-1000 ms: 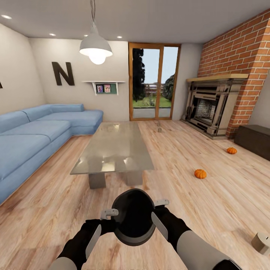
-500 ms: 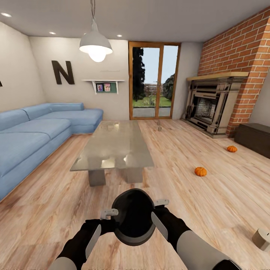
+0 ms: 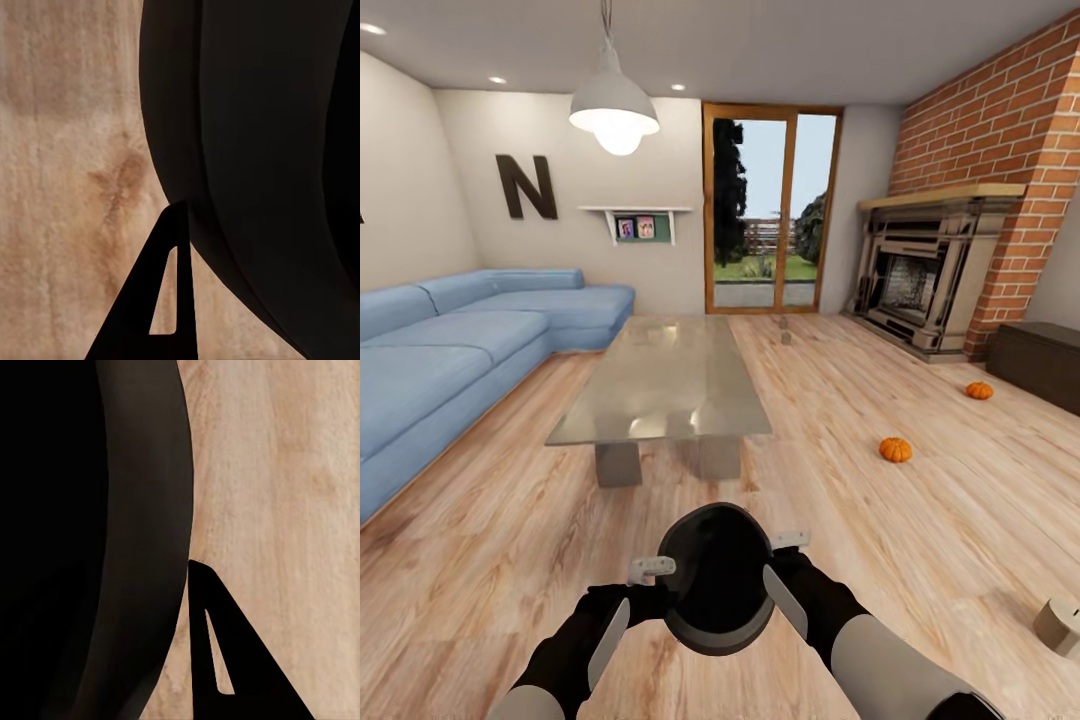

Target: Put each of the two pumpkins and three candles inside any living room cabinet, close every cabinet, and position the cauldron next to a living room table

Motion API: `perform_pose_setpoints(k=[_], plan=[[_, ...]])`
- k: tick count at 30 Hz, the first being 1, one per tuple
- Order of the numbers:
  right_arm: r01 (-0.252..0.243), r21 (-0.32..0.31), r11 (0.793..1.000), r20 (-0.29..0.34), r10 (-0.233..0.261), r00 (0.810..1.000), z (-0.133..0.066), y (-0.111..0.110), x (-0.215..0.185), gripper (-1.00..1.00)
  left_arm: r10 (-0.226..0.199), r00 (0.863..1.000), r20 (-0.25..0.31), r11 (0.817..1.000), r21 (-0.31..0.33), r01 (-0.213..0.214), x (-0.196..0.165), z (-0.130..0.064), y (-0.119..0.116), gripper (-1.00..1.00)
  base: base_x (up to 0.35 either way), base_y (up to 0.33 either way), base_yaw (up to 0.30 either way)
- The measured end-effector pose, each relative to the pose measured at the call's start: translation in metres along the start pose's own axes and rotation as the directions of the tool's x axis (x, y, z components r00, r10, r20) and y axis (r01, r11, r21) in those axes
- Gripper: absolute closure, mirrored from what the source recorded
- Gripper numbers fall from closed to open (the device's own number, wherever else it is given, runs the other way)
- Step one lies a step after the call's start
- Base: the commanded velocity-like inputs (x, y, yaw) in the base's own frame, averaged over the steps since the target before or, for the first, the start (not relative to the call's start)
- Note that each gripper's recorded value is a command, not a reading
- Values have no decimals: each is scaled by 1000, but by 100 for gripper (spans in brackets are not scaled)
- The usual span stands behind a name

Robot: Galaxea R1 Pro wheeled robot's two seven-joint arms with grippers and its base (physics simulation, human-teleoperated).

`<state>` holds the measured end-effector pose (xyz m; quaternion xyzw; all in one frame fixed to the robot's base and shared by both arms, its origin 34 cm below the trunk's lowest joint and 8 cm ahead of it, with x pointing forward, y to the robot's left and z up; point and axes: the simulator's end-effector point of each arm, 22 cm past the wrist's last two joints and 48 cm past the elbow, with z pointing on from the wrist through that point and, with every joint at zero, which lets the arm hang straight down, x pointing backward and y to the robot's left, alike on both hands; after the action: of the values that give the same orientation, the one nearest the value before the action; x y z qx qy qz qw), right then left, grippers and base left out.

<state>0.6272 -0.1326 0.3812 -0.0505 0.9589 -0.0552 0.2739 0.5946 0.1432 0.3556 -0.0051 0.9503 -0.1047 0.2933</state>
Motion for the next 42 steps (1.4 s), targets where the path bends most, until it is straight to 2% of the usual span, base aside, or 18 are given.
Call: perform_pose_setpoints(k=[15, 20, 42], plan=[[5, -8, 1000, -60, -5, 998, 25, 5, 25, 100, -12, 998, -59, 1000, -5, 12, 27, 21, 6, 100, 0, 0, 0], [7, -6, 1000, -62, -8, 998, 26, 5, 26, 100, -14, 998, -61, 1000, -4, 13, 28, 22, 6, 100, 0, 0, 0], [9, -20, 1000, -153, -12, 988, 59, 13, 67, 100, -31, 988, -151, 999, -13, 29, 70, 49, 15, 100, 0, 0, 0]])
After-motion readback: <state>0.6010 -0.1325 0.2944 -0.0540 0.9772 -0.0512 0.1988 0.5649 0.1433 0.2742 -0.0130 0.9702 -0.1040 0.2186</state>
